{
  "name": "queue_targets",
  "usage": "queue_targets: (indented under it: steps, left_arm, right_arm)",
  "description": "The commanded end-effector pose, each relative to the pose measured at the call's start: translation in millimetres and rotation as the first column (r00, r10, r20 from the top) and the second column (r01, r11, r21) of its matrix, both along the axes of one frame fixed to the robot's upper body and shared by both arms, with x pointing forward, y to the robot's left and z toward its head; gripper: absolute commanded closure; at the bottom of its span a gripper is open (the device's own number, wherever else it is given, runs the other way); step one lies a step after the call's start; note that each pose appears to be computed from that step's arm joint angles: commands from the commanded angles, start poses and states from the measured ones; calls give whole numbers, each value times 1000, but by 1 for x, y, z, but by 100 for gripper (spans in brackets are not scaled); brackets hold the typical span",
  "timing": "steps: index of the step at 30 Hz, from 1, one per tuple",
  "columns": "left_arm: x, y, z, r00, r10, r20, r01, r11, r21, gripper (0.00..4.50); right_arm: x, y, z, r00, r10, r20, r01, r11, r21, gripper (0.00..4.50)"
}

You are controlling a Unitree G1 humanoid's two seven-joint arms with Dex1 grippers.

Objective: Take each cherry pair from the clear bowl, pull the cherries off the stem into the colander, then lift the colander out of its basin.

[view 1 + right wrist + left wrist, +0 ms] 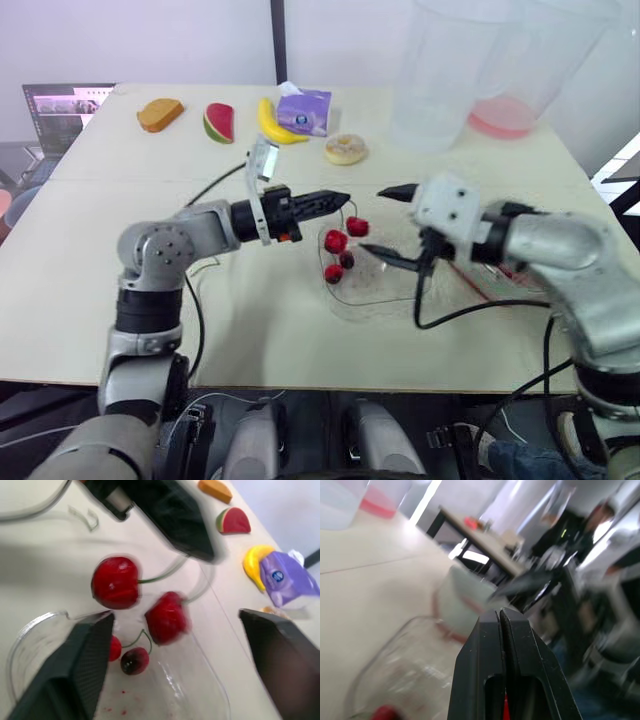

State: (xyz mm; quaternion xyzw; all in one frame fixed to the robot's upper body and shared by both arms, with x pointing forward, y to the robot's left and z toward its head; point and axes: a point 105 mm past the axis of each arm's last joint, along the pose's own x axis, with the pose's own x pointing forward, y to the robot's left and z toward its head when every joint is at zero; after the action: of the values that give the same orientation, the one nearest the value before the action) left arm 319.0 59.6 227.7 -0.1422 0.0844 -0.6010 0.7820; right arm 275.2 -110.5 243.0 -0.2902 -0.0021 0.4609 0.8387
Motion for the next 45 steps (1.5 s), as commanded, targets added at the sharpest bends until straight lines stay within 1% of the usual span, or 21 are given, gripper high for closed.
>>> queue_targets:
  steps: [1,4,8,10,14,23,24,25,26,27,28,29,31,32,34,38,41,43,45]
  left_arm:
    - [-17,1,24,967,-146,210,136,989,62,450]
    - [-28,7,35,923,-247,294,225,969,106,450]
    - [-31,10,45,873,-303,383,255,952,171,450]
    - [-31,9,49,853,-316,417,260,948,185,450]
    - [-29,7,52,844,-317,432,263,948,180,450]
    - [-30,4,51,847,-313,430,263,949,173,450]
    - [-31,4,51,846,-313,431,264,949,172,450]
    - [-31,4,52,847,-313,431,264,949,171,450]
    - [-31,4,52,846,-313,431,264,949,170,450]
    - [-31,4,52,847,-313,430,265,949,169,450]
    - [-31,4,52,847,-312,430,265,950,168,450]
    - [-32,3,52,847,-313,430,265,949,168,450]
    - [-32,3,52,847,-312,429,265,950,167,450]
    - [-32,3,52,848,-312,430,265,950,166,450]
    - [-32,3,53,848,-310,429,265,950,163,450]
    - [-32,2,55,850,-306,429,264,952,157,450]
    - [-31,2,58,854,-298,427,263,954,140,450]
    - [-31,2,58,855,-296,427,262,955,138,450]
    - [-31,2,58,856,-293,426,260,956,137,450]
  right_arm:
    - [-11,0,15,993,59,-101,-48,993,108,42]
    - [-13,2,16,979,91,-180,-67,989,136,42]
    - [-19,14,17,950,174,-258,-131,976,175,42]
    - [-16,23,17,938,198,-286,-141,968,208,42]
    - [-4,33,16,933,190,-306,-117,963,242,42]
    - [1,37,9,920,190,-343,-103,961,257,42]
    - [1,37,8,920,190,-344,-103,961,255,81]
    - [1,38,8,919,191,-345,-104,961,255,95]
    - [1,38,8,918,192,-346,-104,961,257,125]
    - [1,38,8,918,192,-347,-104,961,258,175]
    - [1,38,7,918,192,-347,-103,961,258,215]
    - [1,39,7,918,193,-348,-104,960,260,273]
    - [1,39,6,917,191,-350,-101,961,259,371]
    - [1,39,6,917,190,-350,-100,961,259,405]
    - [2,39,4,918,183,-353,-94,963,254,429]
    - [3,38,-1,917,166,-363,-83,969,233,431]
    - [5,33,-17,910,116,-399,-51,984,168,431]
    - [6,27,-37,891,58,-450,-6,993,116,431]
    - [7,23,-48,879,32,-476,18,995,99,431]
